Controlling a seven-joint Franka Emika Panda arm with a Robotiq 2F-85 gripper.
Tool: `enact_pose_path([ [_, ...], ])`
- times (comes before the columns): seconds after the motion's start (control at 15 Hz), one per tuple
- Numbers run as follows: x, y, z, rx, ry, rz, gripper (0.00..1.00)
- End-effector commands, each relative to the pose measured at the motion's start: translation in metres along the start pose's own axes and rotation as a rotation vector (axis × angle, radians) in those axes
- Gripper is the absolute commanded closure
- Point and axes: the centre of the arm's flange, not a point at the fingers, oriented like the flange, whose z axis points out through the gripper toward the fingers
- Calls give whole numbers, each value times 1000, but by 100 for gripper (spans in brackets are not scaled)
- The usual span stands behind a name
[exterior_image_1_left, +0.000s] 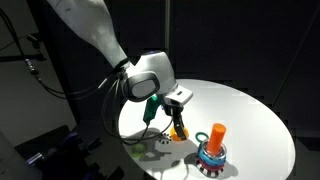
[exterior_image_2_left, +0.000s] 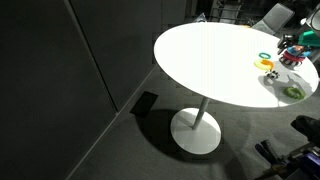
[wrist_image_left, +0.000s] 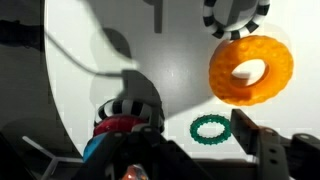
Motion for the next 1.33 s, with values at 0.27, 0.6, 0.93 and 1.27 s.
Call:
enact_pose_path([
  [0.27, -6, 3, 8, 9, -95, -47, 0],
  [0.6, -7, 4, 15, 17, -101, -50, 0],
  [0.93, -2, 3, 22, 29, -100, -47, 0],
  [1.27, 3, 0, 27, 31, -107, -37, 0],
])
